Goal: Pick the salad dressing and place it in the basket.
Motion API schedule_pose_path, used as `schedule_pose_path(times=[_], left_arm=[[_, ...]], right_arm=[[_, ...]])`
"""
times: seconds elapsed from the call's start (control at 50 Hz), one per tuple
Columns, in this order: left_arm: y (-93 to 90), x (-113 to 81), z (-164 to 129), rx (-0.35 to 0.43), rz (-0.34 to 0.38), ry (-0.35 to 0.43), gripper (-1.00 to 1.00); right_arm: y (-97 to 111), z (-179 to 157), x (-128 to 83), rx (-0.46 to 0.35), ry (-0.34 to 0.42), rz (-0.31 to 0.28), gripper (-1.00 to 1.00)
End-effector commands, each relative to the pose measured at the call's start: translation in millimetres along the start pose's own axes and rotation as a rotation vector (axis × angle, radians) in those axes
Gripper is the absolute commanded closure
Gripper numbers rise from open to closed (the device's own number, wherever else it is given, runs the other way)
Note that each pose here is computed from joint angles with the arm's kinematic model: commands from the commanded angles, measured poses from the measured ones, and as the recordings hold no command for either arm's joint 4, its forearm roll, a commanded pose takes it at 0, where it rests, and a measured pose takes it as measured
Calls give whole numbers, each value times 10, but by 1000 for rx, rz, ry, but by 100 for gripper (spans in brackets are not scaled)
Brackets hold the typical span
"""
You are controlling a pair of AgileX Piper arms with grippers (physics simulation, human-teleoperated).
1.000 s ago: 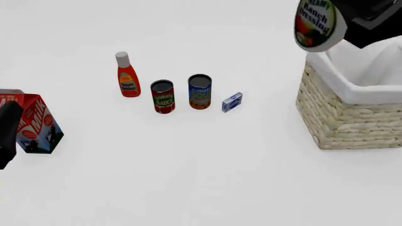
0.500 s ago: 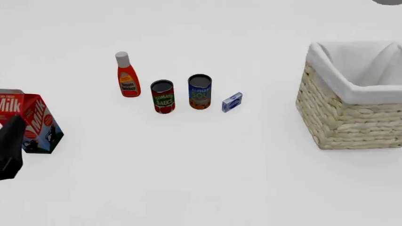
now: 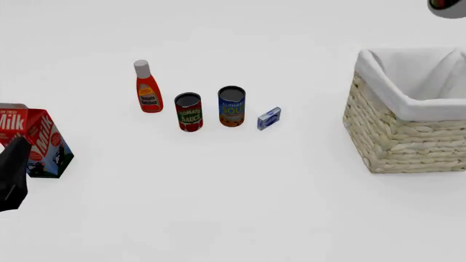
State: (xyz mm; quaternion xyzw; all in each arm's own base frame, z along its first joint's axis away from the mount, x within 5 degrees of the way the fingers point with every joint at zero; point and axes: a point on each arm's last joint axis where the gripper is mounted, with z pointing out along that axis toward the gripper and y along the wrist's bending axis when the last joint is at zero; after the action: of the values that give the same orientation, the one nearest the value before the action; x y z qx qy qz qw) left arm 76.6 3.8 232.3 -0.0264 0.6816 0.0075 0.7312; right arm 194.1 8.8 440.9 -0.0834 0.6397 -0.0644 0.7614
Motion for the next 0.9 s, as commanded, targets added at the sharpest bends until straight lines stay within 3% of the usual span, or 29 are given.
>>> schedule_pose_path(times=[0.02,0.6,0.9], left_arm=[[-6,-9,-8,7,-1,-8,-100],[-11,35,21,15,0,1,-100],[-16,30,30,21,-2,2,-100]], right_arm=[[-43,256,139,23,42,-6,100],[-256,549,563,97,208,-55,100],[-331,511,619,119,259,-63,100]])
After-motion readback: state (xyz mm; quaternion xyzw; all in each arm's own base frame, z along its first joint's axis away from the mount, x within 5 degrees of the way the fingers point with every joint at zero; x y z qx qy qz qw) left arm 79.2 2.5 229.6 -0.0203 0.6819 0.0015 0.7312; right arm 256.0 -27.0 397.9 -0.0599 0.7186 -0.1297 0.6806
